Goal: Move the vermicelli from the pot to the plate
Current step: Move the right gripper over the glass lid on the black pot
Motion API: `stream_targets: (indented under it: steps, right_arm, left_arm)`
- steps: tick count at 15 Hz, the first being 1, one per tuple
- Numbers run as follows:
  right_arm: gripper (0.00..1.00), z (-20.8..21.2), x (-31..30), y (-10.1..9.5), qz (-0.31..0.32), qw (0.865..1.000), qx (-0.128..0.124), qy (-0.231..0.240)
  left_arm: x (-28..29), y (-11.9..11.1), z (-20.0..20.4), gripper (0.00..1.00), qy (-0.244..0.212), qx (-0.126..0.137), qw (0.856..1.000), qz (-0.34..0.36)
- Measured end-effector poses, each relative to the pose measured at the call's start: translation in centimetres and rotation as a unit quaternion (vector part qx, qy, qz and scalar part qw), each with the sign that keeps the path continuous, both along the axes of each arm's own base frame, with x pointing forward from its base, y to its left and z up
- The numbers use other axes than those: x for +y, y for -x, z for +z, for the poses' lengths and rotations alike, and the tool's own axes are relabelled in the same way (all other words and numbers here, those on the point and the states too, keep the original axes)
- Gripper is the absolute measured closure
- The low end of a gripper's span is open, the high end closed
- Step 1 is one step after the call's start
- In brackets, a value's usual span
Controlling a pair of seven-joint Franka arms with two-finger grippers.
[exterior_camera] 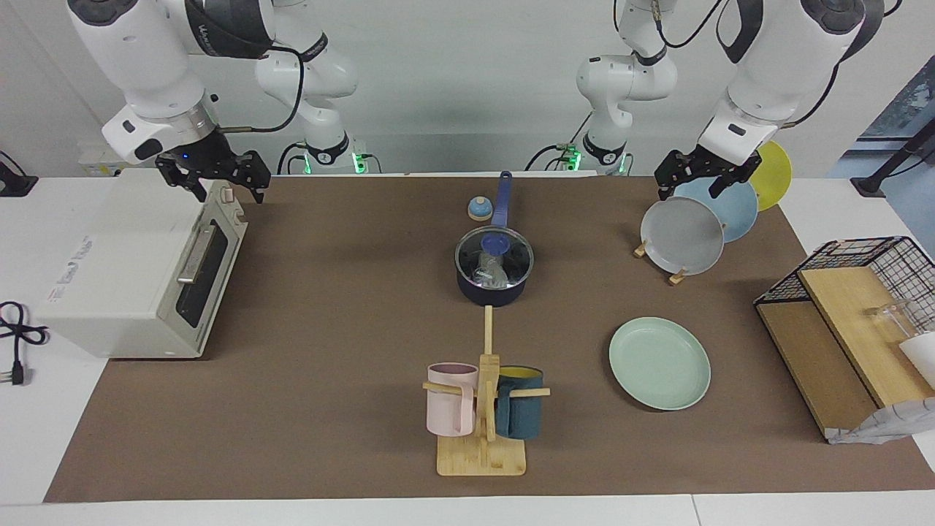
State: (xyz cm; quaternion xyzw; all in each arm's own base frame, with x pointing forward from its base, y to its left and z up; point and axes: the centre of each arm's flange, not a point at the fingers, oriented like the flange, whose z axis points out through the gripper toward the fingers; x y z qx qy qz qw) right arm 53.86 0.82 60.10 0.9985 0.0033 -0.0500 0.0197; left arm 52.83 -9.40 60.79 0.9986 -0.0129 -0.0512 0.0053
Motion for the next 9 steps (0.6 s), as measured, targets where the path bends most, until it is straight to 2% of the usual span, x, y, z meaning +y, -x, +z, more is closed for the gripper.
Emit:
stream_targets:
  steps: [5,9]
  right_arm:
    - [0.0,-0.7,8.3,0.0,0.028,0.999,-0.005,-0.017]
    - [0.0,-2.9,19.8,-0.3,-0.002,0.999,-0.016,-0.035]
  left_arm:
    - [0.0,0.0,0.0,0.0,0.0,0.0,1.0,0.0]
    - [0.0,0.0,0.0,0.0,0.0,0.0,1.0,0.0]
